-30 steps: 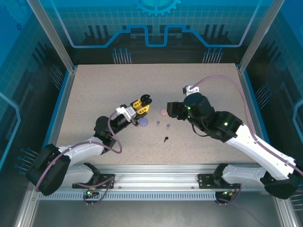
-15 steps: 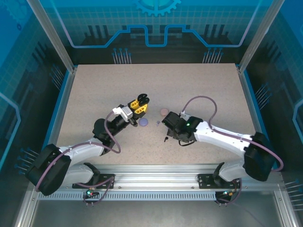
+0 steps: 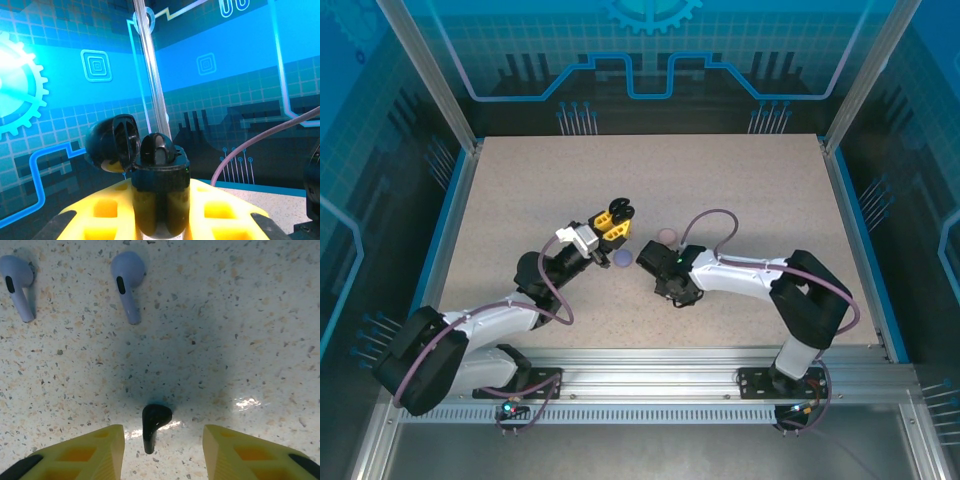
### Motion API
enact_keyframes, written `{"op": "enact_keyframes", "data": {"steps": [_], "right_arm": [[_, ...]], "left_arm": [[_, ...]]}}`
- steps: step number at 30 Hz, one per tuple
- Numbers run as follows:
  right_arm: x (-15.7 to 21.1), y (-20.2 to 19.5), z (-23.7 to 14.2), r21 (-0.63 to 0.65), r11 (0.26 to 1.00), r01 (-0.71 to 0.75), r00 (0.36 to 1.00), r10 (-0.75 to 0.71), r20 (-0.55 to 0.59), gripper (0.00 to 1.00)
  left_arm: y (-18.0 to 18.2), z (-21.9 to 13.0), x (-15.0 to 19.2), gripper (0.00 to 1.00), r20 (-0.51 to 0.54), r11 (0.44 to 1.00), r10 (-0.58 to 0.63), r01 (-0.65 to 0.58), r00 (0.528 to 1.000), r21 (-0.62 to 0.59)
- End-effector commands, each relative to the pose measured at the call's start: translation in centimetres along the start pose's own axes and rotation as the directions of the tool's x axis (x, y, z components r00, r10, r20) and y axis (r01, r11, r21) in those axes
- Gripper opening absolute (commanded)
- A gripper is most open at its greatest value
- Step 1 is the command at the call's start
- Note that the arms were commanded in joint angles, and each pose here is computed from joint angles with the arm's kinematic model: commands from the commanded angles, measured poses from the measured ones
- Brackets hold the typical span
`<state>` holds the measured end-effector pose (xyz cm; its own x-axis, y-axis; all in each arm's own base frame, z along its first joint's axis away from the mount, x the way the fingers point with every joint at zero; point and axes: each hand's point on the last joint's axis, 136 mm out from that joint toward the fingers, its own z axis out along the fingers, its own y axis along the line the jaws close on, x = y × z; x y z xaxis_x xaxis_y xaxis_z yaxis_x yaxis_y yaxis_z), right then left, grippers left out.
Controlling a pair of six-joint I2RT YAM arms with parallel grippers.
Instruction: Insert the wireless bluetooth earbuds into the charging case
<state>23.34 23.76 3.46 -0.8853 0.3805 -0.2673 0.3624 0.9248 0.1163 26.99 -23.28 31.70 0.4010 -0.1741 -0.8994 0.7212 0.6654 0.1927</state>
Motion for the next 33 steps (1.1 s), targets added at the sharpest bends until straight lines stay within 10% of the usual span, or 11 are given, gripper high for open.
{"op": "enact_keyframes", "data": {"steps": [1,33], "right_arm": [[-0.1,0.7,0.0,0.002,1.0,-0.015,1.0,0.015,0.007,0.44],[0.0,0.5,3.1,0.063,0.998,-0.006,1.0,0.008,-0.021,0.25]], "left_arm": [[0.2,-0.3,-1.7,0.0,0.059,1.0,0.023,-0.022,0.998,-0.019],[0.2,-0.5,-1.6,0.0,0.056,0.999,0.047,-0.046,0.997,-0.024]]}}
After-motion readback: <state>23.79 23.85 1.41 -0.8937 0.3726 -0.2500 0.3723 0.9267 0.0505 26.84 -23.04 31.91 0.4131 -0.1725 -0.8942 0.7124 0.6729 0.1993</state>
